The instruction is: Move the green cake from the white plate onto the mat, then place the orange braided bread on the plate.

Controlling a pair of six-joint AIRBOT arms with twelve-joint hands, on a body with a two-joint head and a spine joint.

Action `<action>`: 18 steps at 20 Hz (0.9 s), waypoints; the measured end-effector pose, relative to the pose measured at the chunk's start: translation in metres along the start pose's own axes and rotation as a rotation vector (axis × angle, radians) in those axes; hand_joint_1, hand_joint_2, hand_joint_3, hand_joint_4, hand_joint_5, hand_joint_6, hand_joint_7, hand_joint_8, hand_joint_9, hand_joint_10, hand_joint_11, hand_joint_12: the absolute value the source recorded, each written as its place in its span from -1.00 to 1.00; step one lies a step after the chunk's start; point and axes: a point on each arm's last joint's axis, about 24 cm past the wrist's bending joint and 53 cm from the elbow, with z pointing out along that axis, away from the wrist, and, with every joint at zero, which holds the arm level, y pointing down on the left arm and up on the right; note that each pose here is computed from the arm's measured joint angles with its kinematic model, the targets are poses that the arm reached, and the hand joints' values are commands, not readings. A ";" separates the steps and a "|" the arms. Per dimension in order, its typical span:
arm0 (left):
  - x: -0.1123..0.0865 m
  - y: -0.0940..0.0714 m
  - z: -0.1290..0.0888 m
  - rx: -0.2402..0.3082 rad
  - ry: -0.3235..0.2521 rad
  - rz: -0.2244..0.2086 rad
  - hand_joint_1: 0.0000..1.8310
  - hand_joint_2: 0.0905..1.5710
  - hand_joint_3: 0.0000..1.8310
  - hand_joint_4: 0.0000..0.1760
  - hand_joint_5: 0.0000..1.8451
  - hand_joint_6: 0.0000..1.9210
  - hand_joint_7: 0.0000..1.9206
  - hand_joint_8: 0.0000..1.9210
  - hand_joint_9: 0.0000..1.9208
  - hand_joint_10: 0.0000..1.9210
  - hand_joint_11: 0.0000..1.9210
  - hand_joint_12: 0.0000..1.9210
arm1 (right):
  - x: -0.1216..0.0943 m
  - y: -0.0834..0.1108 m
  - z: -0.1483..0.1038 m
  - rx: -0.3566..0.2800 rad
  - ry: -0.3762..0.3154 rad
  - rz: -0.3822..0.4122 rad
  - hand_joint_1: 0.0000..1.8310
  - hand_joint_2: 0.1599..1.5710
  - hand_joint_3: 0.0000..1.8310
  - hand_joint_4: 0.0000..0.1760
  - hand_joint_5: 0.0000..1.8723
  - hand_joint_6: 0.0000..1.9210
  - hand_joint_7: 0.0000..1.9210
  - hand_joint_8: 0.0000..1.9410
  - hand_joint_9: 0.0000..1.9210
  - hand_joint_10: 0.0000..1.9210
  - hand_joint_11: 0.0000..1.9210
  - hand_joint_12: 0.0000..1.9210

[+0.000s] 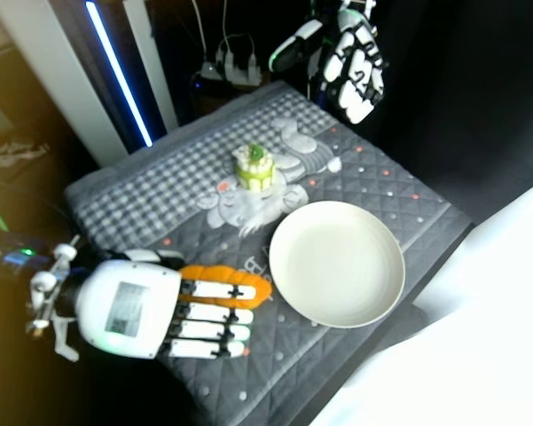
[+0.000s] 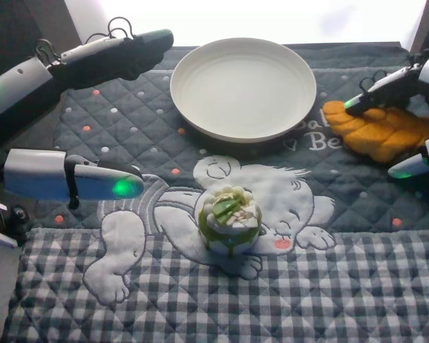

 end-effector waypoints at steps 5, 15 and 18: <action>0.000 0.002 -0.002 -0.007 -0.003 -0.003 -0.19 0.10 -0.98 0.73 -0.75 -1.00 -0.70 -1.00 -0.69 -1.00 -1.00 -0.03 | -0.005 -0.001 -0.003 0.003 -0.002 -0.015 0.51 0.32 -1.00 -1.00 -0.06 0.01 0.06 -0.16 0.13 0.09 0.23 -0.80; 0.000 0.006 -0.005 -0.020 -0.008 -0.009 -0.17 0.13 -0.98 0.57 -0.78 -0.99 -0.75 -0.99 -0.74 -0.99 -1.00 -0.02 | -0.026 0.031 -0.022 -0.108 -0.053 0.001 0.43 0.32 -1.00 -1.00 0.03 -0.24 0.15 -0.01 0.25 -0.12 0.09 0.28; -0.001 0.007 -0.006 -0.025 -0.012 -0.010 -0.17 0.06 -1.00 0.57 -0.78 -0.99 -0.77 -1.00 -0.72 -0.99 -1.00 -0.02 | -0.034 0.063 -0.022 -0.198 -0.083 -0.018 0.43 0.30 -1.00 -1.00 0.03 -0.26 0.20 -0.09 0.34 -0.20 0.19 0.27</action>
